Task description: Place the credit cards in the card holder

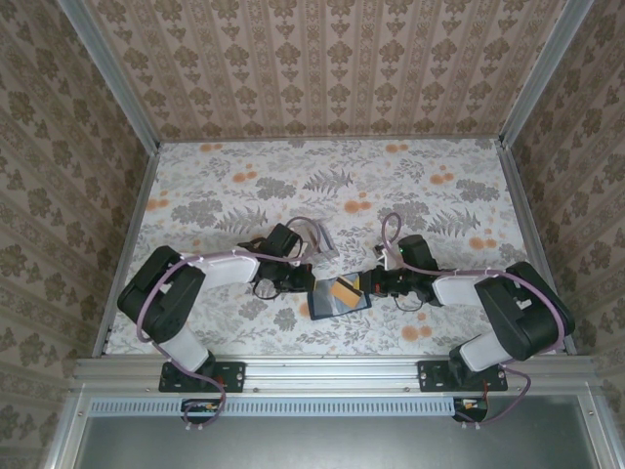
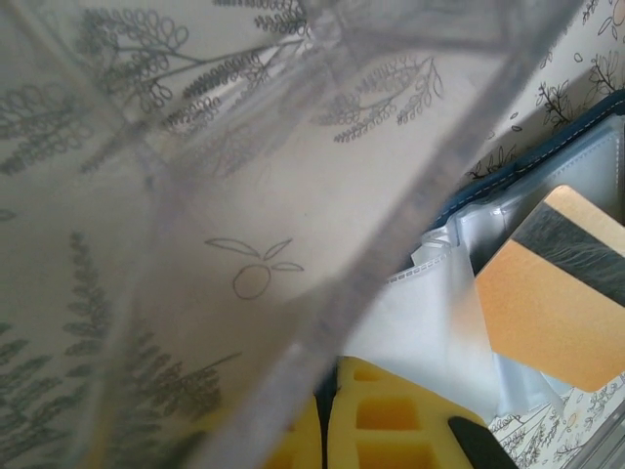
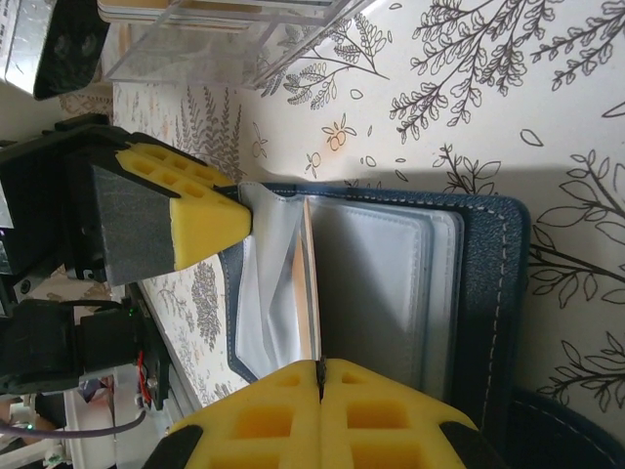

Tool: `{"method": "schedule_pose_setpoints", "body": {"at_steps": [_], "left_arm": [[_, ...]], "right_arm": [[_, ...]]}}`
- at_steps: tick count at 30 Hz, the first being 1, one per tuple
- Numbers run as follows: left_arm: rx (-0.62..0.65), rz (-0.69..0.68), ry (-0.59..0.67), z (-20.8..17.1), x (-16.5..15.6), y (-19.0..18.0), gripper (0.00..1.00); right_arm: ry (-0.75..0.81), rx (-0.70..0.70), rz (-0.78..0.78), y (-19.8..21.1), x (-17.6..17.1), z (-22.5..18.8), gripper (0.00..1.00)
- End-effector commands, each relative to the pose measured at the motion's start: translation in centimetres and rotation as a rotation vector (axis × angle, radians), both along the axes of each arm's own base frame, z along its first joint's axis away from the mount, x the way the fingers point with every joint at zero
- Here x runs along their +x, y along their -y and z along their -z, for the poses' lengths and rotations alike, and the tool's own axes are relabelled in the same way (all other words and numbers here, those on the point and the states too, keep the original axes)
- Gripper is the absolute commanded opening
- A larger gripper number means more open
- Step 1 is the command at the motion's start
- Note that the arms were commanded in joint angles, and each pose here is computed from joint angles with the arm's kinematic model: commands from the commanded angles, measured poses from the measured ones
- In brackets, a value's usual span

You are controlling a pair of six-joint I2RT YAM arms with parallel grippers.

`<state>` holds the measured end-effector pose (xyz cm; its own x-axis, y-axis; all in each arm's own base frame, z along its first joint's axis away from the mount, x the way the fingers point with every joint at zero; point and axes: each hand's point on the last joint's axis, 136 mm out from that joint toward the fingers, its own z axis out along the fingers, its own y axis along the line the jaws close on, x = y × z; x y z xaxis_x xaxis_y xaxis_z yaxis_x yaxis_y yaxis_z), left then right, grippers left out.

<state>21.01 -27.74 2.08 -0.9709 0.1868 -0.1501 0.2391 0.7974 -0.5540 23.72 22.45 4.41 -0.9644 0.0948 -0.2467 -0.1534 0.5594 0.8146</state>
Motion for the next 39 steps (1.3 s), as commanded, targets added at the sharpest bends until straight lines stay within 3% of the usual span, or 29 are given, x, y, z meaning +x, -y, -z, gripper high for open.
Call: {"method": "schedule_pose_setpoints", "body": {"at_steps": [1, 15, 20, 24, 34, 39], "left_arm": [[0.109, -0.049, -0.068, 2.6, -0.6, -2.0, 0.04], [0.082, -0.080, -0.099, 3.3, -0.5, -2.9, 0.08], [0.066, -0.107, -0.091, 2.8, -0.6, -3.3, 0.17], [0.061, -0.130, -0.076, 1.9, -0.4, -4.1, 0.30], [-0.003, -0.134, -0.095, 1.9, -1.0, -3.4, 0.13], [-0.030, -0.143, -0.091, 1.4, -1.1, -2.9, 0.13]], "right_arm": [[-0.009, 0.004, -0.005, -0.4, 0.0, 0.0, 0.00], [0.019, -0.001, 0.058, -2.0, 1.3, 0.1, 0.00], [0.049, 0.010, 0.104, -1.8, 1.8, -0.2, 0.00], [0.057, 0.017, 0.106, -1.9, 1.9, -0.5, 0.00], [0.064, 0.035, 0.127, -2.4, 2.1, -1.1, 0.00], [0.079, 0.038, 0.161, -2.6, 2.3, -1.4, 0.00]]}}
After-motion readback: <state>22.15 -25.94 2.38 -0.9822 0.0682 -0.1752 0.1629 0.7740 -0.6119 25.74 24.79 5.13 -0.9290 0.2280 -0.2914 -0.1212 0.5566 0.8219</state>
